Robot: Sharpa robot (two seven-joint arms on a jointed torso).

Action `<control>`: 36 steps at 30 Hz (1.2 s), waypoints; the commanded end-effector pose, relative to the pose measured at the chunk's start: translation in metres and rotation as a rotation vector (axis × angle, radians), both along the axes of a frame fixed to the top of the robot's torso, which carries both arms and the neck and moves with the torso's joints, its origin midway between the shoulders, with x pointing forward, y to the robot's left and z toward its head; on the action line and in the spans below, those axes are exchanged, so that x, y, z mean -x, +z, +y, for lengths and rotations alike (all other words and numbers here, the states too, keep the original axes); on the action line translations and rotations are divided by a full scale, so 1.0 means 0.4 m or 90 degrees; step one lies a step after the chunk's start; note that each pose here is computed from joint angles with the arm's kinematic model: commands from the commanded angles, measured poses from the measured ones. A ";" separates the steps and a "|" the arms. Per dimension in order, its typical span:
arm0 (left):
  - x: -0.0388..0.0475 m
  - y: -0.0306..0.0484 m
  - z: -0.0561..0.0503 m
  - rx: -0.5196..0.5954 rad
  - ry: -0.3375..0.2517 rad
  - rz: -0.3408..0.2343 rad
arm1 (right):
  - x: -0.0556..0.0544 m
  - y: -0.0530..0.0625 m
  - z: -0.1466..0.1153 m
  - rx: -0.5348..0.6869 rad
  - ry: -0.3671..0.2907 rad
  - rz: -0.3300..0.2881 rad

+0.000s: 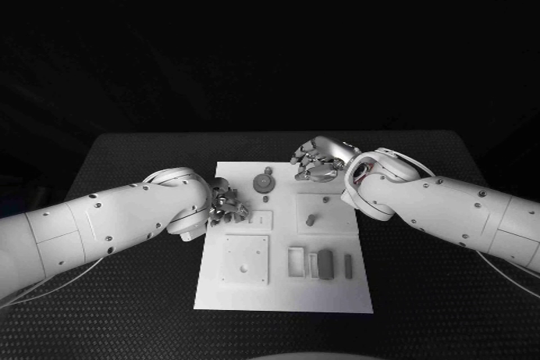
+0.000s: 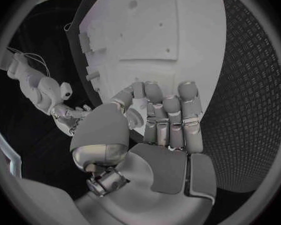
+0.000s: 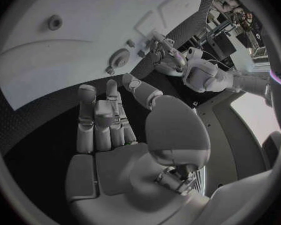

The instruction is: Assemble the parts on the task board

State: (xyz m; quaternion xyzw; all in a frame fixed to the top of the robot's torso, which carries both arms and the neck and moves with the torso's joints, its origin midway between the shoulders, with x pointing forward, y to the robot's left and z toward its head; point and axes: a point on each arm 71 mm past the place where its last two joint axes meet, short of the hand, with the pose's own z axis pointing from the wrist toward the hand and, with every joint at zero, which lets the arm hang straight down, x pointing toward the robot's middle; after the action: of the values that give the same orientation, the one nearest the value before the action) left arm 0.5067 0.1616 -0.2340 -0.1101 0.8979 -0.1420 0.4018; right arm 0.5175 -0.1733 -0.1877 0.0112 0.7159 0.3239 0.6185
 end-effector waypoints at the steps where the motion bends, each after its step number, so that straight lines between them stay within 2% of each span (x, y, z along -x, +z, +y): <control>1: -0.005 -0.004 0.011 -0.034 0.000 0.009 | 0.002 -0.003 0.004 0.002 0.011 0.006; 11: -0.025 0.024 0.000 -0.067 -0.036 0.036 | 0.003 -0.004 0.008 0.003 0.014 0.008; 17: -0.027 0.021 -0.004 -0.081 -0.046 0.060 | 0.003 -0.004 0.009 0.003 0.014 0.009; 26: -0.027 0.019 -0.008 -0.090 -0.056 0.074 | 0.003 -0.005 0.009 0.003 0.014 0.010; 36: -0.029 0.022 -0.011 -0.088 -0.050 0.061 | 0.003 -0.006 0.009 0.003 0.014 0.010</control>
State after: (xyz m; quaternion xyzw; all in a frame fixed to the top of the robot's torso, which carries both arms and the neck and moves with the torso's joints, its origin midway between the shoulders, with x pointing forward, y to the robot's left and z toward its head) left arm 0.5203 0.1585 -0.2225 -0.0605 0.9232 -0.0961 0.3670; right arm 0.5171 -0.1711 -0.1892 0.0092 0.7190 0.3252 0.6141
